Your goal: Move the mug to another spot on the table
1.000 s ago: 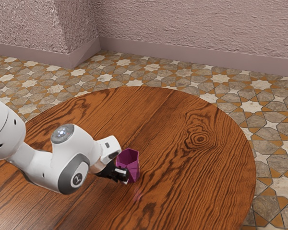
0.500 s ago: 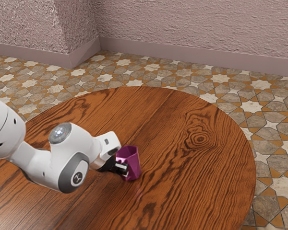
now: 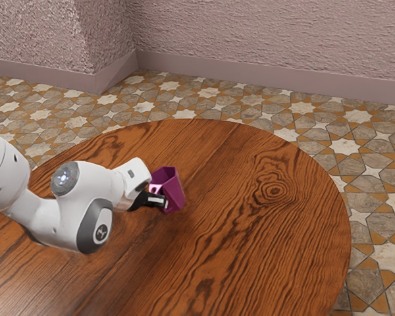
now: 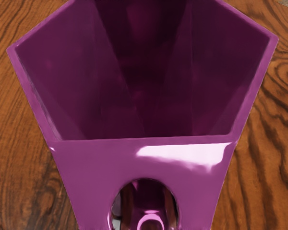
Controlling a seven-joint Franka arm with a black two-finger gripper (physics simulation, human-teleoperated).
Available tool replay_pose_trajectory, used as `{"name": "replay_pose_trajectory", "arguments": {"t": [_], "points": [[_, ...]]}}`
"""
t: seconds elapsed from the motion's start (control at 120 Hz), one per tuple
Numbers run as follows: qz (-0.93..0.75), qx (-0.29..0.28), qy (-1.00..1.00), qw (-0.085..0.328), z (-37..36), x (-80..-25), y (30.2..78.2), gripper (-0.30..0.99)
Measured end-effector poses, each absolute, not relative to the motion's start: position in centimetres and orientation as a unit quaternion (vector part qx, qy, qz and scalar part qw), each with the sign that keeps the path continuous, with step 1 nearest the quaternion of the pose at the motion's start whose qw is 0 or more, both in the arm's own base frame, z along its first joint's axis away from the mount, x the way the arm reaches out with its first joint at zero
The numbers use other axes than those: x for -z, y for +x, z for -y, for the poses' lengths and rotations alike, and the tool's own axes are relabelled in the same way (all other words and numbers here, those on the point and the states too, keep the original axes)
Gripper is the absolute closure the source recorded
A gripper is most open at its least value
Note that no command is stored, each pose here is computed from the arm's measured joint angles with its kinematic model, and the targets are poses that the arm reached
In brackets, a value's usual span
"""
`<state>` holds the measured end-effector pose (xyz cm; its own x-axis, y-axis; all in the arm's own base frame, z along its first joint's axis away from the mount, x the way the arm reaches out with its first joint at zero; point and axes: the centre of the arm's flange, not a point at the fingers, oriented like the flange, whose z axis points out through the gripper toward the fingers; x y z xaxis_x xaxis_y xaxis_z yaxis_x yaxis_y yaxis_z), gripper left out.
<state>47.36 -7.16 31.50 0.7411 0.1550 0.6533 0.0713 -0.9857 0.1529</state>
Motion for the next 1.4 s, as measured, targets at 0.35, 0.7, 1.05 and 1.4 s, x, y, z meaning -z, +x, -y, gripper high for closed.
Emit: {"name": "replay_pose_trajectory", "arguments": {"t": [0.35,0.7,1.05,1.4], "points": [[-0.089,-0.357,0.929,0.030,2.8,-28.3,50.2,0.69],[-0.067,-0.347,0.935,0.023,3.0,-26.4,50.5,0.68],[-0.060,-0.337,0.939,0.022,3.1,-25.5,50.1,0.47],[-0.065,-0.348,0.935,0.030,2.5,-30.7,49.4,0.11]]}}
